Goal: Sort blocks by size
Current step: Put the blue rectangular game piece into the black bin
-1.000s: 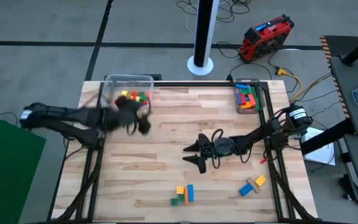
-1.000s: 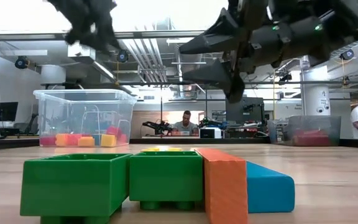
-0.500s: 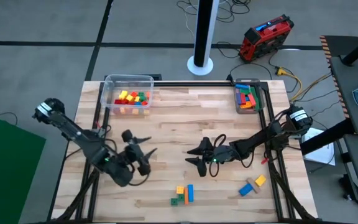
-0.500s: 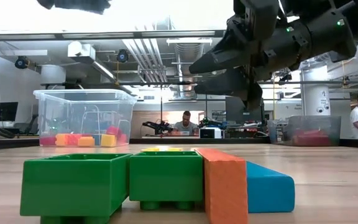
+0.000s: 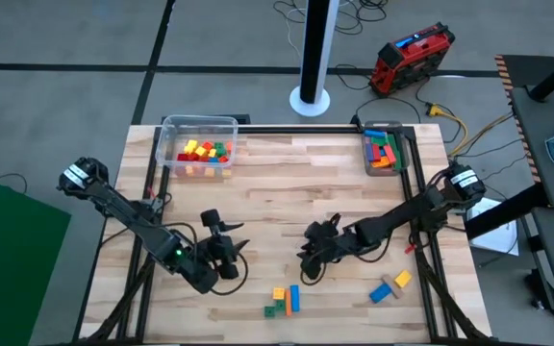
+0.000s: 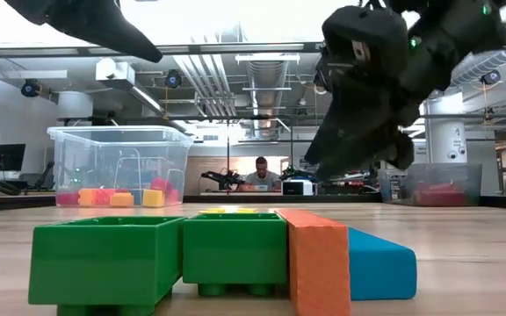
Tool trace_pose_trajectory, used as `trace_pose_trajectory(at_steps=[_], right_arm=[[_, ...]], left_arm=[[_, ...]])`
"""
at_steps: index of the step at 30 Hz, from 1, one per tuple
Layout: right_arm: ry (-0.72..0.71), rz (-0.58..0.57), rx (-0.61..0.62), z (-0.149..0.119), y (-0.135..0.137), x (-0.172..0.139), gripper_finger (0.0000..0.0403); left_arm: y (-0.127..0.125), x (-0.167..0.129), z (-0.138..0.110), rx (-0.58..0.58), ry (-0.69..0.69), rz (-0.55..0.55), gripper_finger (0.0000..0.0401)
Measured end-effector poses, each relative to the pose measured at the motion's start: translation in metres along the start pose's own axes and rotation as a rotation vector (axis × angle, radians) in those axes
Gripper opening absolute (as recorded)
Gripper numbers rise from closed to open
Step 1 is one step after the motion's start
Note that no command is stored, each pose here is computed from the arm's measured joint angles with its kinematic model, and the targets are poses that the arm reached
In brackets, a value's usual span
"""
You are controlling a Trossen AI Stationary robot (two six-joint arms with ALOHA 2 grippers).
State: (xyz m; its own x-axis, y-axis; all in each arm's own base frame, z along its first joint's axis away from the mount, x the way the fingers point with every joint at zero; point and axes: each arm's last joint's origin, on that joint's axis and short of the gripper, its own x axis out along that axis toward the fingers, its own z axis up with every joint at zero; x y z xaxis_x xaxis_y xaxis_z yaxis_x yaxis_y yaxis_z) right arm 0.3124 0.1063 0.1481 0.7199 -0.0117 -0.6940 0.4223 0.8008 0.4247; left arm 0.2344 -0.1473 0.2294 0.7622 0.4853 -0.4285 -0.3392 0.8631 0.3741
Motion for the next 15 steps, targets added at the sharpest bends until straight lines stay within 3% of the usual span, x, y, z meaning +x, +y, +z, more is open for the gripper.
trace_pose_trajectory(at_steps=[5,9,15], right_arm=[[0.095,-0.055,-0.003,0.017,0.024,-0.012,0.0117],[0.177,-0.100,-0.005,0.030,0.051,-0.033,0.0100],[0.279,-0.130,0.064,0.027,0.085,-0.066,0.0073]], left_arm=[[0.003,-0.002,0.003,0.113,-0.015,-0.006,0.0191],[0.003,-0.004,0.006,0.141,-0.037,-0.013,0.0191],[-0.005,0.003,-0.012,0.184,-0.103,-0.102,0.0191]])
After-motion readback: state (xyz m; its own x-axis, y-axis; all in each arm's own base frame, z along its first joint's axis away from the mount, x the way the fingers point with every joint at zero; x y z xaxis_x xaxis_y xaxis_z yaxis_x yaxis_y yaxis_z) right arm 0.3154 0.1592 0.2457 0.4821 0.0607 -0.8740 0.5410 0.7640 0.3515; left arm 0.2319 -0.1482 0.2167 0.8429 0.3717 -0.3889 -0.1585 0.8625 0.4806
